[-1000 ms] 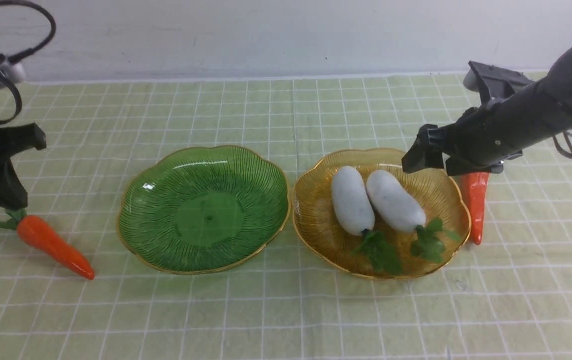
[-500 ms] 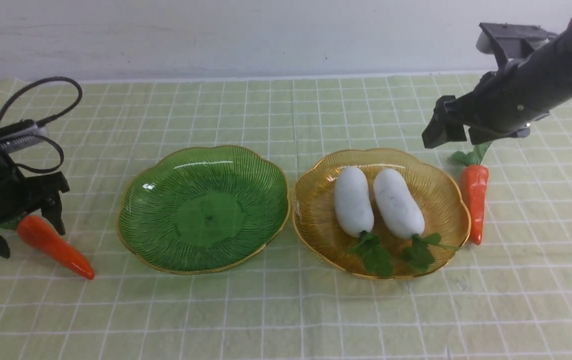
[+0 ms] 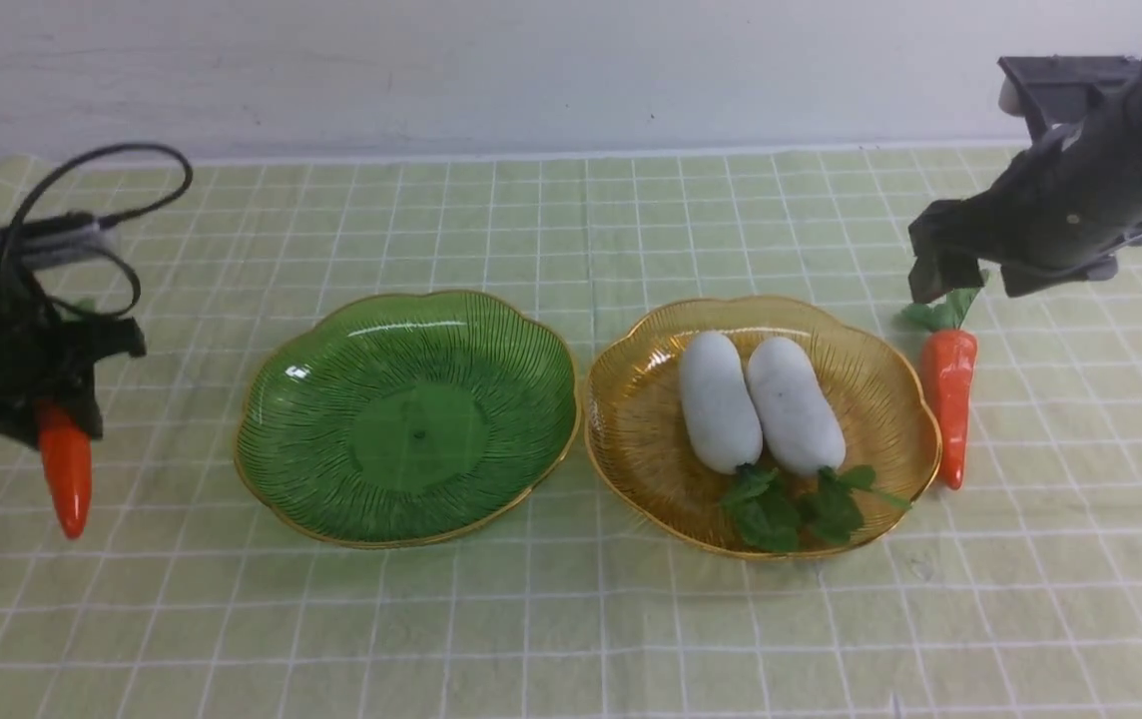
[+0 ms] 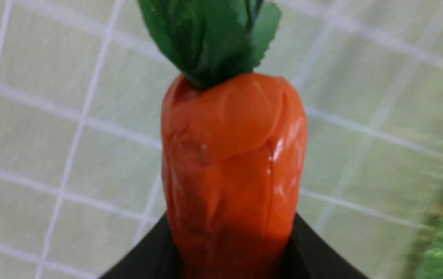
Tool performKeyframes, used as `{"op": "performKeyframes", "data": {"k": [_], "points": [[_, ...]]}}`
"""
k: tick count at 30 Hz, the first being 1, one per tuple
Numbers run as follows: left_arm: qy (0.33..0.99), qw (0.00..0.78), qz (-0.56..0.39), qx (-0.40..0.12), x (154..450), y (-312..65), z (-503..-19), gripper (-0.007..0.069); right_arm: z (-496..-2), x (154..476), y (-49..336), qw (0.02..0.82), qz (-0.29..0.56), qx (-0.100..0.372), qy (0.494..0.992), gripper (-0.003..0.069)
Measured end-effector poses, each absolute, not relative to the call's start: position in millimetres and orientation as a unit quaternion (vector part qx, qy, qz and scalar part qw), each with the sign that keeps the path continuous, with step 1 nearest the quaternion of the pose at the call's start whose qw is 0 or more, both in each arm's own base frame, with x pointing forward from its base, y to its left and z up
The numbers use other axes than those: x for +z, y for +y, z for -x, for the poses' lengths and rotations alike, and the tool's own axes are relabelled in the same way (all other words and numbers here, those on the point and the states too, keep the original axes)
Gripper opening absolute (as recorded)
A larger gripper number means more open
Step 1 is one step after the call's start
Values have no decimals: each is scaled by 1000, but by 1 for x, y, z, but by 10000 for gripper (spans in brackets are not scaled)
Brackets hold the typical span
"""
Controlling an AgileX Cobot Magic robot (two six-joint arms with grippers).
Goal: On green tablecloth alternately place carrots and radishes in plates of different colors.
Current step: 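Pick up the carrot and put it on the nearest plate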
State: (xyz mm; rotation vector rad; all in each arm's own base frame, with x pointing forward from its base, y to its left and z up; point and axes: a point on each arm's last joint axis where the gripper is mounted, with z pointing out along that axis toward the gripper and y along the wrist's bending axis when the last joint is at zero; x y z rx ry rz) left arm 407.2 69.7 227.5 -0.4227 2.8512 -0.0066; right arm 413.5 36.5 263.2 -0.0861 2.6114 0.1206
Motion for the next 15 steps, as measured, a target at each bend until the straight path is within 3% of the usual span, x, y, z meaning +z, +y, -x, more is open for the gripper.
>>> {"op": "performKeyframes", "data": {"k": [2,4,6,11,15], "points": [[982,161,97,-19,250,49,-413,245,-416,260,25,262,1,35,964,531],[977,200,29,-66,273,8,-420,245,-421,251,12,258,-33,28,965,529],[970,220,-22,-98,280,-26,-423,245,-427,238,6,250,-48,28,967,529],[958,231,-115,-121,268,-83,-428,245,-442,200,9,237,-67,47,968,529],[962,219,-107,-123,241,-99,-437,245,-449,176,10,229,-77,56,969,529]]}}
